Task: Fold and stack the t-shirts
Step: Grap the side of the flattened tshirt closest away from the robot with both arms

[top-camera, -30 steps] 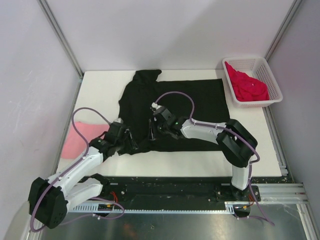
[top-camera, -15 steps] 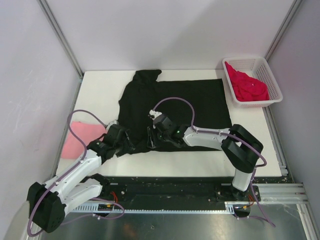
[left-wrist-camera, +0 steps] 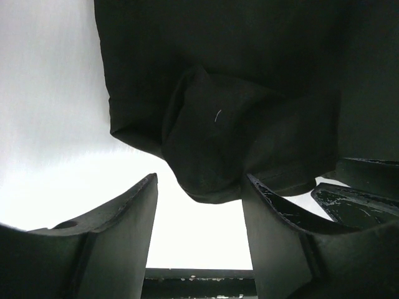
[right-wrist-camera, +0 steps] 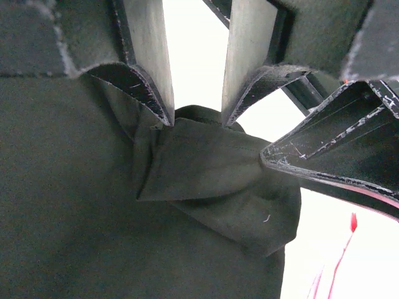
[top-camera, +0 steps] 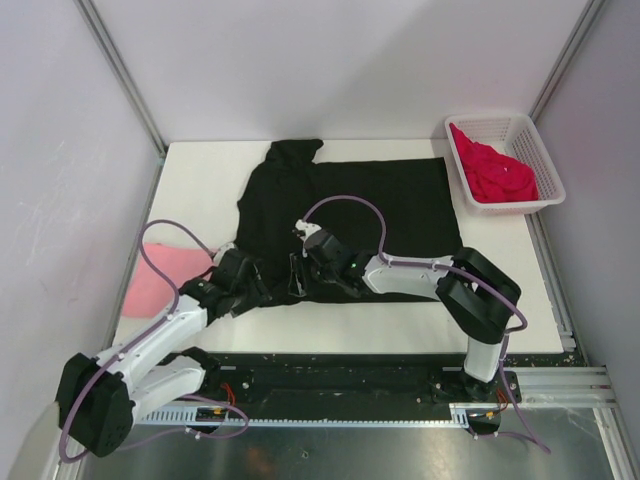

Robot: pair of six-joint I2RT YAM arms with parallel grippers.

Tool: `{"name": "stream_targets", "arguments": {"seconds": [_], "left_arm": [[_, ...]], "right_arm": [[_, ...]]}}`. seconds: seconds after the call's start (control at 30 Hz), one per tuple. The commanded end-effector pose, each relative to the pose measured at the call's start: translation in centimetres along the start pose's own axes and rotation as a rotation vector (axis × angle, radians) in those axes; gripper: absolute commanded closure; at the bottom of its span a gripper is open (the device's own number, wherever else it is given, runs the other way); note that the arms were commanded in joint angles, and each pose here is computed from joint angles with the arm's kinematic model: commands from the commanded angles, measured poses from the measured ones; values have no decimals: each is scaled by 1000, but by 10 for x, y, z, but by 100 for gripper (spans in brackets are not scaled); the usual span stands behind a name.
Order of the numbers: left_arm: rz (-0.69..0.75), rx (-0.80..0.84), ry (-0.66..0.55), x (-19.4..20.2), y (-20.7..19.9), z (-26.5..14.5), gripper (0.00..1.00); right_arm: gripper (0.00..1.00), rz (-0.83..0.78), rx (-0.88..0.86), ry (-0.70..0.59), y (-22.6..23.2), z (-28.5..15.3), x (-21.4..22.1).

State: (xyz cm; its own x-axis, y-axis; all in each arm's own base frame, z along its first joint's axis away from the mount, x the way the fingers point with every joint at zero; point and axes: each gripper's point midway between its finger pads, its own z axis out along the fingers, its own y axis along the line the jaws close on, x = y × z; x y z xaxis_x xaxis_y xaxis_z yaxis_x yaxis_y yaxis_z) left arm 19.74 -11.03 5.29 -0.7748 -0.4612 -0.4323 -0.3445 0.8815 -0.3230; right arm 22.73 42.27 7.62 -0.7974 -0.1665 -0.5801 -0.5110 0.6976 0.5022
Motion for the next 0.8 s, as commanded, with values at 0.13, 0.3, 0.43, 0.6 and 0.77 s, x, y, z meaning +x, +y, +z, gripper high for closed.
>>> {"name": "stream_targets", "arguments": {"seconds": [0.13,0.3,0.43,0.6,0.77], "left_arm": [[-4,28,-15,-5,-13,11,43],[-5,53,-24,-10,-20,9,54],[-1,68,-39,-15,-25,6,66],[4,85,-62,-23,-31,2,78],[10,101,-78,-32,-35,-3,81]], "right_arm": [[59,30,-11,-31,-4,8,-11],[60,44,-9,-40,-7,9,-16],[62,52,-5,-42,-9,10,-19],[63,55,-8,-44,-7,10,-22],[68,61,-16,-44,-4,12,-27]]}}
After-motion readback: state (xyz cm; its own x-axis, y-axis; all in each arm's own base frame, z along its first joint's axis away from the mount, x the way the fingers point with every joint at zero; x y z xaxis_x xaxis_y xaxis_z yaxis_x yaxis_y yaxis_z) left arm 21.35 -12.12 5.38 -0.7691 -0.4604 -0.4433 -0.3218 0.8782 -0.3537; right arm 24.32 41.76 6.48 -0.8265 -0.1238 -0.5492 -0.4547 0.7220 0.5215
